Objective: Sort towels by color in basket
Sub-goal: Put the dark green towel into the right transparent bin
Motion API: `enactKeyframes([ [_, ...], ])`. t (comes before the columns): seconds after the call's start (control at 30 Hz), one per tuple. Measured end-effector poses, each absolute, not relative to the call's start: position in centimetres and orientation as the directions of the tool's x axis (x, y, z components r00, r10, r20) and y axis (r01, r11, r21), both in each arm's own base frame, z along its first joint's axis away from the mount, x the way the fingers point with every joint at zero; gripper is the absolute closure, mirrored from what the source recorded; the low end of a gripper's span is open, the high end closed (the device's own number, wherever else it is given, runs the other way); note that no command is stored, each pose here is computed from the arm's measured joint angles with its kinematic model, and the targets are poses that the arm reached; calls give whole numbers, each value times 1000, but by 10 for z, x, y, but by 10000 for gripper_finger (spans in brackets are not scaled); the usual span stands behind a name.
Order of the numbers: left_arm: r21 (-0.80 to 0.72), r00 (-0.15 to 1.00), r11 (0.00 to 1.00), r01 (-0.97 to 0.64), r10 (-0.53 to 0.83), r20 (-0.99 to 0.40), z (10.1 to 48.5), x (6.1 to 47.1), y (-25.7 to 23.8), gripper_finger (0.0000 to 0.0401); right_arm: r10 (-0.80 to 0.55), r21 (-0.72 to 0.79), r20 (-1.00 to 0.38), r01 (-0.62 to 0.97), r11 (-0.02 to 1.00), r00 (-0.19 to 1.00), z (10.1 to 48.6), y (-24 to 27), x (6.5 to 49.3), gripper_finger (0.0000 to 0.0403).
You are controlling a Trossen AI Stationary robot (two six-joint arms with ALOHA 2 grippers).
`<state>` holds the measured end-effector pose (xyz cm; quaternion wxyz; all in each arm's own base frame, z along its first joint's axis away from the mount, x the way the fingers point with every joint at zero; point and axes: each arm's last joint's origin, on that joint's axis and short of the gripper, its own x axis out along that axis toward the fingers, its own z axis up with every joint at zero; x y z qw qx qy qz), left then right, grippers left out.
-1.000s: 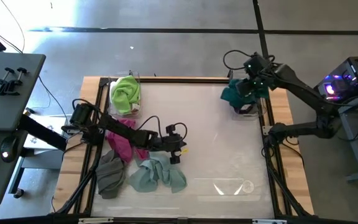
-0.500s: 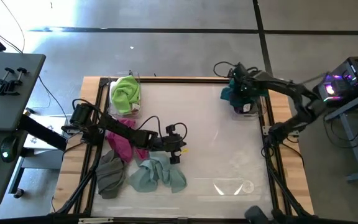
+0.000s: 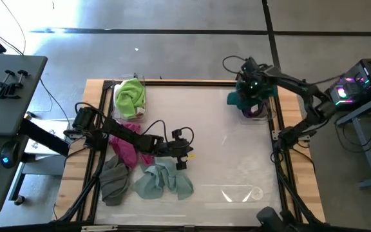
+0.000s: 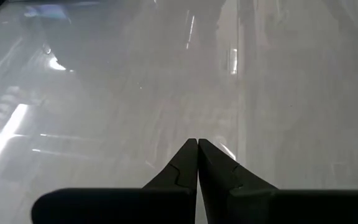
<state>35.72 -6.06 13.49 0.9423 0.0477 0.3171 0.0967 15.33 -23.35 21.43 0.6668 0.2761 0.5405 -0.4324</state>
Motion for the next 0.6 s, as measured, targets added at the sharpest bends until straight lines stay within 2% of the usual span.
enactKeyframes([
  [0.1,136,780,978,-161,210,-590,135,357,-61,400,-303,-111,-951,854,508,57,242,-229,151,288],
  [0.2,123,781,979,-160,202,-591,135,357,-62,400,-332,-104,-941,869,483,72,267,-218,146,247],
  [0.33,123,781,980,-158,200,-592,135,357,-62,400,-429,-79,-888,863,499,168,292,-195,149,224],
  [0.43,126,782,980,-155,200,-590,135,357,-62,400,-420,-29,-861,797,603,287,297,-172,159,222],
  [0.53,125,783,980,-155,199,-589,135,357,-62,400,-322,60,-846,675,735,425,292,-150,178,221],
  [0.6,124,785,980,-155,199,-587,135,357,-62,400,-279,70,-841,604,794,464,281,-137,194,222],
])
